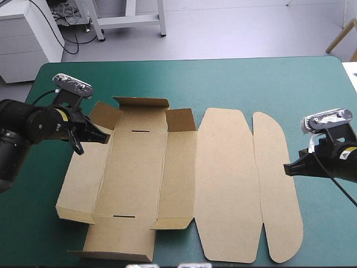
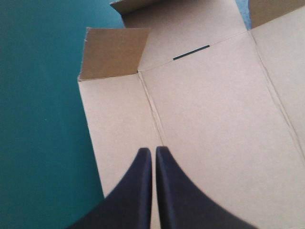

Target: Fold the box

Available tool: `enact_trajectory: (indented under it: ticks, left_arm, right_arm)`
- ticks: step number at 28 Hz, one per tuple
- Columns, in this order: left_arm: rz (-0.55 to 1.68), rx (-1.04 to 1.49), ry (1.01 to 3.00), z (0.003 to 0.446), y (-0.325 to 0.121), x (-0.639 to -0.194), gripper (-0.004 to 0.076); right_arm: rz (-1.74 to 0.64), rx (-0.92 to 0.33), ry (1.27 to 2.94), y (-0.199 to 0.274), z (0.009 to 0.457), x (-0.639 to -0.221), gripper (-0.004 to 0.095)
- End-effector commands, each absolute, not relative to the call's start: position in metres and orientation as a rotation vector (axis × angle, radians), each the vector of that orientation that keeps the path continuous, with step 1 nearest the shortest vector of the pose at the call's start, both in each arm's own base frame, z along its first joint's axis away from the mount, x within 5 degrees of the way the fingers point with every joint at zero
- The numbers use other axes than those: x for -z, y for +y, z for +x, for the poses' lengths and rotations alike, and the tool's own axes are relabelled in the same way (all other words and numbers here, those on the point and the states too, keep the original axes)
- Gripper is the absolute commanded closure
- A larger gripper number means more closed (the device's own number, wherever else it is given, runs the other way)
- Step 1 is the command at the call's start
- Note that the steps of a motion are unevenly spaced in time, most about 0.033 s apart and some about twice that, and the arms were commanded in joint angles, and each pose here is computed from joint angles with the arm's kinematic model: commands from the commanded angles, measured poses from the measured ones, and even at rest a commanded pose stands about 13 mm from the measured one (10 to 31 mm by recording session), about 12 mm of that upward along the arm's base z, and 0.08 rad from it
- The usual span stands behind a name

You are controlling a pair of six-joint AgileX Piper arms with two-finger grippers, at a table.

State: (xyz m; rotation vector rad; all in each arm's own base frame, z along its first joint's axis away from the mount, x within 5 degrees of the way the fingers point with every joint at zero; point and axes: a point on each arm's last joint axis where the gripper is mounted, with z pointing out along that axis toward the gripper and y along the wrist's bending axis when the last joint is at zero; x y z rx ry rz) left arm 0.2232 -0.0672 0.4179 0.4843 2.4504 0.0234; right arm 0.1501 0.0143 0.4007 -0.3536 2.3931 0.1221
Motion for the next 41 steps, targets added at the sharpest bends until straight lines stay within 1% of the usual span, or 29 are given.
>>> enact_trajectory:
  ticks: [1,2,4,5,10,13,17,20,23,25,27,28,30,33,35,38,39,41]
  left_arm:
    - [0.452,0.191,2.418,0.233,-0.044,-0.427,0.0709]
    - [0.452,0.216,2.429,0.235,-0.036,-0.426,0.0709]
    - [0.371,0.284,2.475,0.239,-0.004,-0.421,0.0709]
    - [0.345,0.289,2.476,0.239,0.003,-0.42,0.0709]
    - [0.111,0.235,2.478,0.236,0.049,-0.42,0.0709]
    - [0.033,0.181,2.473,0.23,0.072,-0.42,0.0709]
    - [-0.046,0.143,2.462,0.223,0.092,-0.42,0.0709]
    - [-0.091,0.065,2.471,0.219,0.103,-0.419,0.071]
    - [-0.151,0.01,2.52,0.215,0.109,-0.416,0.071]
    - [-0.242,0.013,2.524,0.214,0.11,-0.416,0.0709]
    - [-0.248,0.015,2.523,0.214,0.11,-0.416,0.0705]
    - [-0.246,0.027,2.521,0.215,0.11,-0.416,0.0689]
    - [-0.238,0.053,2.516,0.217,0.109,-0.415,0.0622]
    - [-0.225,0.097,2.508,0.221,0.108,-0.413,0.0454]
    - [-0.213,0.12,2.508,0.224,0.108,-0.412,0.0307]
    - [-0.203,0.139,2.511,0.228,0.109,-0.409,0.0143]
    - [-0.207,0.146,2.52,0.23,0.11,-0.406,0.0113]
    - [-0.212,0.156,2.533,0.233,0.112,-0.402,0.0101]
  right_arm:
    - [-0.349,-0.093,2.326,0.013,0.149,-0.411,0.0927]
    - [-0.349,-0.093,2.324,0.013,0.149,-0.411,0.0927]
    - [-0.348,-0.09,2.322,0.013,0.149,-0.411,0.0927]
    - [-0.347,-0.089,2.318,0.013,0.15,-0.411,0.0927]
    - [-0.347,-0.084,2.319,0.012,0.15,-0.411,0.0927]
    - [-0.348,-0.071,2.321,0.012,0.15,-0.411,0.0927]
    - [-0.35,-0.047,2.322,0.01,0.15,-0.411,0.0927]
    - [-0.349,-0.046,2.319,0.01,0.15,-0.411,0.0927]
    - [-0.349,-0.046,2.319,0.01,0.15,-0.411,0.0927]
    - [-0.349,-0.046,2.319,0.01,0.15,-0.411,0.0927]
    - [-0.349,-0.046,2.319,0.01,0.15,-0.411,0.0927]
    - [-0.349,-0.046,2.319,0.01,0.15,-0.411,0.0927]
    - [-0.349,-0.046,2.319,0.01,0.15,-0.411,0.0927]
    - [-0.349,-0.046,2.319,0.01,0.15,-0.411,0.0927]
    - [-0.349,-0.046,2.319,0.01,0.15,-0.411,0.0927]
    - [-0.349,-0.046,2.319,0.01,0.15,-0.411,0.0927]
    - [-0.349,-0.046,2.319,0.01,0.15,-0.411,0.0927]
    - [-0.348,-0.045,2.315,0.01,0.15,-0.411,0.0927]
